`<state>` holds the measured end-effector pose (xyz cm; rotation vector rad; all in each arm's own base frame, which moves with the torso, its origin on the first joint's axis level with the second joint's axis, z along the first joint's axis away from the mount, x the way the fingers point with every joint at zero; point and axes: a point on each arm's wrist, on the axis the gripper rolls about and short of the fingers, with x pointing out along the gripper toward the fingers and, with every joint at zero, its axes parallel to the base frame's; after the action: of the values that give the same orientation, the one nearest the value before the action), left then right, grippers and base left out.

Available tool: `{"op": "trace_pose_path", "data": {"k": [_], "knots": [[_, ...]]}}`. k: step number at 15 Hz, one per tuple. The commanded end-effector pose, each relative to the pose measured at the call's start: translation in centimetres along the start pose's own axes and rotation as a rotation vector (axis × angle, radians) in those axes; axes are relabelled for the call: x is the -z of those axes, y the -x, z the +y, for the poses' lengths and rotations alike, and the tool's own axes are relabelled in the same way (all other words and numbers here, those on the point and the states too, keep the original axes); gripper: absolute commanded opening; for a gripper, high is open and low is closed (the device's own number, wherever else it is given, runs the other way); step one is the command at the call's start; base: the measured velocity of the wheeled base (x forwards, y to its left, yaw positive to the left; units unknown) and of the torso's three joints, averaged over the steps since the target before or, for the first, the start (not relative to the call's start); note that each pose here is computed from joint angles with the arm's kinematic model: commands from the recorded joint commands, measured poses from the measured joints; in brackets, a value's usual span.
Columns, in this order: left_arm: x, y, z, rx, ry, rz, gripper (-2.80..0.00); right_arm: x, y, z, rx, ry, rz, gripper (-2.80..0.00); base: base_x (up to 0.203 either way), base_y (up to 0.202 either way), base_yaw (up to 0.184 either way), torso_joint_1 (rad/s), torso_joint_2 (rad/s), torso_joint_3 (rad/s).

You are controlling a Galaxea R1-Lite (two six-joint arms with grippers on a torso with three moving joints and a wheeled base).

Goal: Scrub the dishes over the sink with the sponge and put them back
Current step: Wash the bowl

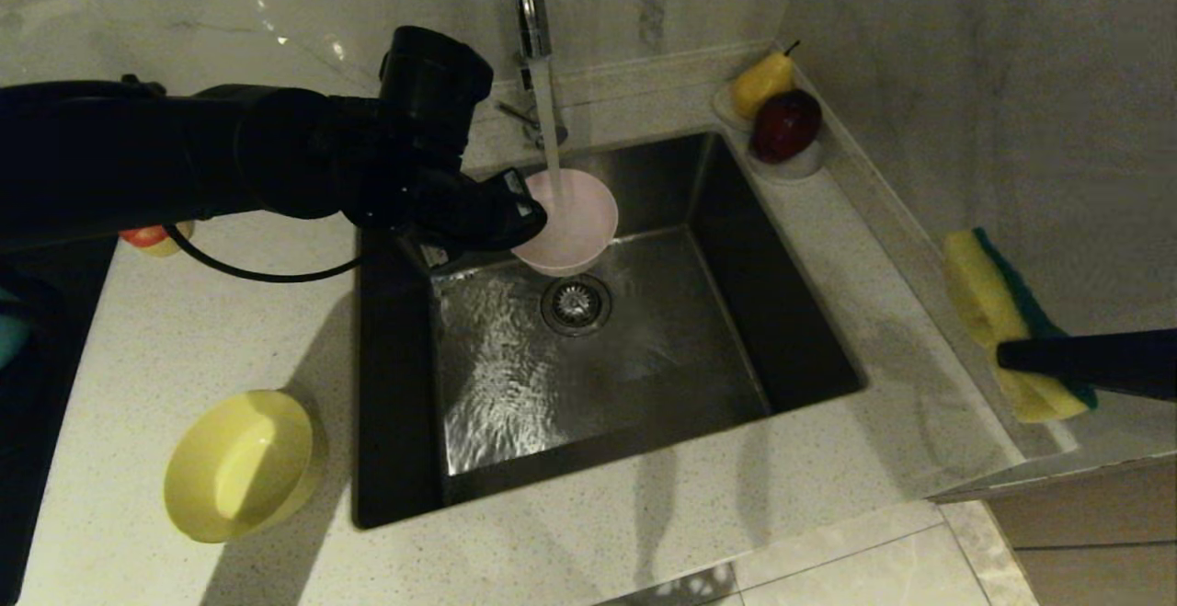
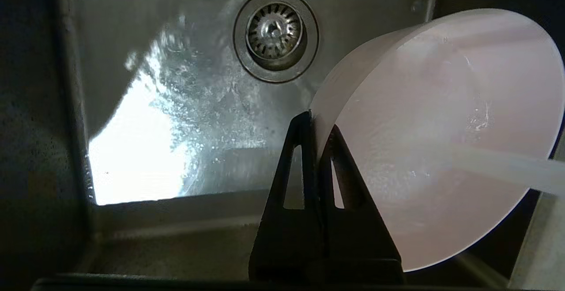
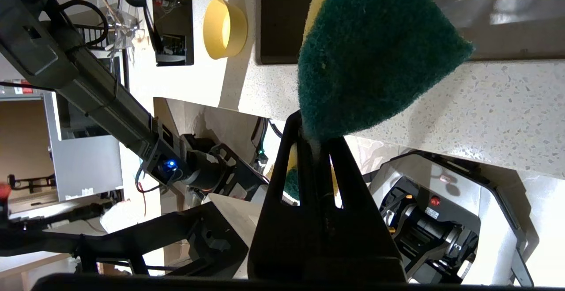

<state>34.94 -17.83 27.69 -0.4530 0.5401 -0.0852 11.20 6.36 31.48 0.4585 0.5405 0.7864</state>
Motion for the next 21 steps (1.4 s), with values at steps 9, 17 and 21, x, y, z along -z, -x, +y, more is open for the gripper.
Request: {"op": "trace_pose_path", "data": {"k": [9, 17, 21], "knots": [[-2.5, 7.6, 2.0, -0.113, -0.024, -0.242, -2.80, 0.6, 0.0, -0.3, 0.006, -0.014, 0.016, -2.80, 0.000, 0.000, 0.000, 0.000, 0.00, 0.000], [-1.7, 10.5, 4.8, 0.005, -0.248, -0.670, -2.80, 0.9, -0.4, -0.7, 0.018, -0.021, 0.030, -2.80, 0.000, 0.000, 0.000, 0.000, 0.00, 0.000], [-1.1, 12.0, 5.3, 0.089, -0.362, -0.863, -2.80, 0.8, -0.8, -0.9, 0.022, -0.026, 0.045, -2.80, 0.000, 0.000, 0.000, 0.000, 0.00, 0.000]]}}
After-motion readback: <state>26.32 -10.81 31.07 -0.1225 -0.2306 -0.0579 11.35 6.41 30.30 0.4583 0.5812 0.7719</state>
